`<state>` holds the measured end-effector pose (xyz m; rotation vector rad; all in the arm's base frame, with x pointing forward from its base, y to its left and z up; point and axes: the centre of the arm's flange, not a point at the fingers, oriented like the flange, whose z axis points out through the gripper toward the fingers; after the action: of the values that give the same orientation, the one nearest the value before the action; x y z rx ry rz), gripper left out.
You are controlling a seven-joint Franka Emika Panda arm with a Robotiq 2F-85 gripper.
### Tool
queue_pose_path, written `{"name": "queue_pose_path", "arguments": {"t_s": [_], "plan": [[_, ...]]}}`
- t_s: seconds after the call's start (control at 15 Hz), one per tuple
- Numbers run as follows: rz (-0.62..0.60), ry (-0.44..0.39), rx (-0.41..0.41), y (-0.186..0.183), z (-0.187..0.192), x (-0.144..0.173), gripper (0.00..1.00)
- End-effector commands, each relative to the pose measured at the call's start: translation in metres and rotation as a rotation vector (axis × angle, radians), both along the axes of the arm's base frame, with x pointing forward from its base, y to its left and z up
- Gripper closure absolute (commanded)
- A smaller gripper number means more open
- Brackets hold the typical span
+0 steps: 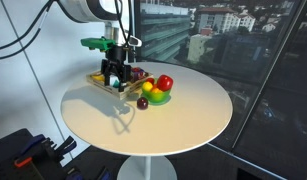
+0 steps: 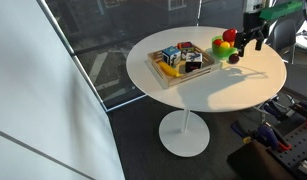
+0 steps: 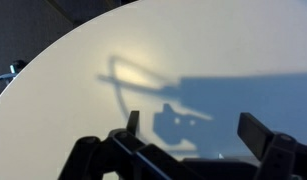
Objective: Pick up the brown plum toy from the green bowl and put it on the table
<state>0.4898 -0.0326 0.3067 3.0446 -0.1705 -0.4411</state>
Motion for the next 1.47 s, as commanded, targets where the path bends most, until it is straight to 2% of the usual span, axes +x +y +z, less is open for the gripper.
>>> {"name": "queue_pose_path", "arguments": {"t_s": [0.0, 0.2, 0.6, 1.13, 1.33, 1.4], "plan": [[-0.007, 0.021, -0.014, 0.007, 0.037, -0.009, 0.0], [-0.017, 0.006, -0.023, 0.01, 0.06, -0.018, 0.0], [-0.029, -0.088, -0.021, 0.016, 0.102, -0.026, 0.0], [0.059, -0.227, 0.017, 0.026, 0.132, -0.036, 0.0], [0.064, -0.23, 0.041, 0.028, 0.134, -0.037, 0.0], [0.048, -0.214, 0.009, 0.028, 0.131, -0.029, 0.0]]}}
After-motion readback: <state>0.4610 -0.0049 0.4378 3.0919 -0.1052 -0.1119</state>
